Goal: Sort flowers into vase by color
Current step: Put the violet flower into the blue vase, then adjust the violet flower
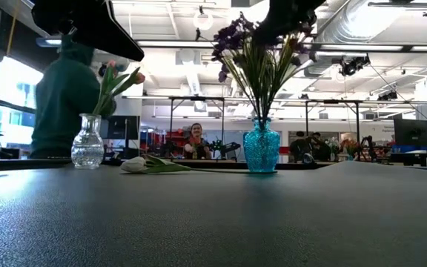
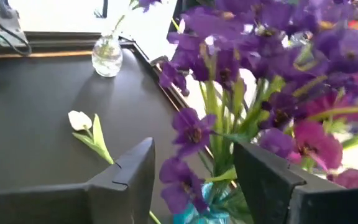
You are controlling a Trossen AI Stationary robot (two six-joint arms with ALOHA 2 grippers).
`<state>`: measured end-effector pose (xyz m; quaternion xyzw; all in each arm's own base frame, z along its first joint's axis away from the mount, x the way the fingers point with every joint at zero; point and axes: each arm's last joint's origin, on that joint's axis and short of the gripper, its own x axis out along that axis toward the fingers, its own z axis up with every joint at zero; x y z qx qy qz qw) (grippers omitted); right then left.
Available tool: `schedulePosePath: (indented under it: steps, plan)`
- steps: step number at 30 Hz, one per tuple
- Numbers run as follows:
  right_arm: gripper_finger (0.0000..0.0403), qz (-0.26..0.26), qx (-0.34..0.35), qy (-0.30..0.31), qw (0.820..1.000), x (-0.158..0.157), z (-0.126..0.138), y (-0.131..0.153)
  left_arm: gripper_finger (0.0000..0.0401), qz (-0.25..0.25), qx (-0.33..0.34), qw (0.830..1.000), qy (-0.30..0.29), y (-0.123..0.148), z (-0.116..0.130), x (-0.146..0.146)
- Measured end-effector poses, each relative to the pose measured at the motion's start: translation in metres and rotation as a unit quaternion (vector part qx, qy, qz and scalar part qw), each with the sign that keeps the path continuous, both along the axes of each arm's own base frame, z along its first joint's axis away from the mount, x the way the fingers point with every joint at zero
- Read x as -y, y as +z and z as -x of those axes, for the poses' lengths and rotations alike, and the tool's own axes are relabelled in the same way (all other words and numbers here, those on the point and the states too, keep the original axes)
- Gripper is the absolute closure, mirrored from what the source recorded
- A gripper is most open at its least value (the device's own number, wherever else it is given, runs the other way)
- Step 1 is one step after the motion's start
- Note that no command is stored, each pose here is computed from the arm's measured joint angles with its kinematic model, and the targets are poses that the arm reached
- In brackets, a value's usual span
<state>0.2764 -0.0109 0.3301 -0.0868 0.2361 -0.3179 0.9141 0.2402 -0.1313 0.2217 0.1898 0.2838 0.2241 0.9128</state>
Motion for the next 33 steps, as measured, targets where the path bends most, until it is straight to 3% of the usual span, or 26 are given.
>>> schedulePosePath:
  steps: [11,16,22,29,33]
  plan:
    - [0.0217,-0.021,-0.017,-0.057,0.998,0.022,0.005,-0.023,0.0275,0.002,0.002,1.000,0.000,0.000,0.000,0.000]
    - [0.0170,-0.048,-0.006,-0.022,0.999,0.027,0.010,-0.017,0.0275,0.002,0.003,1.000,0.000,0.000,0.000,0.000]
    - [0.0106,-0.121,-0.008,0.018,0.992,0.028,0.029,-0.009,0.0275,0.003,0.004,1.000,0.000,0.000,-0.001,0.000]
    - [0.0102,-0.185,-0.047,0.000,0.982,0.025,0.055,0.005,0.0275,0.003,0.005,1.000,0.000,0.001,-0.001,0.000]
    - [0.0108,-0.191,-0.043,0.034,0.980,0.022,0.059,0.010,0.0275,0.004,0.005,1.000,0.000,0.001,-0.001,0.000]
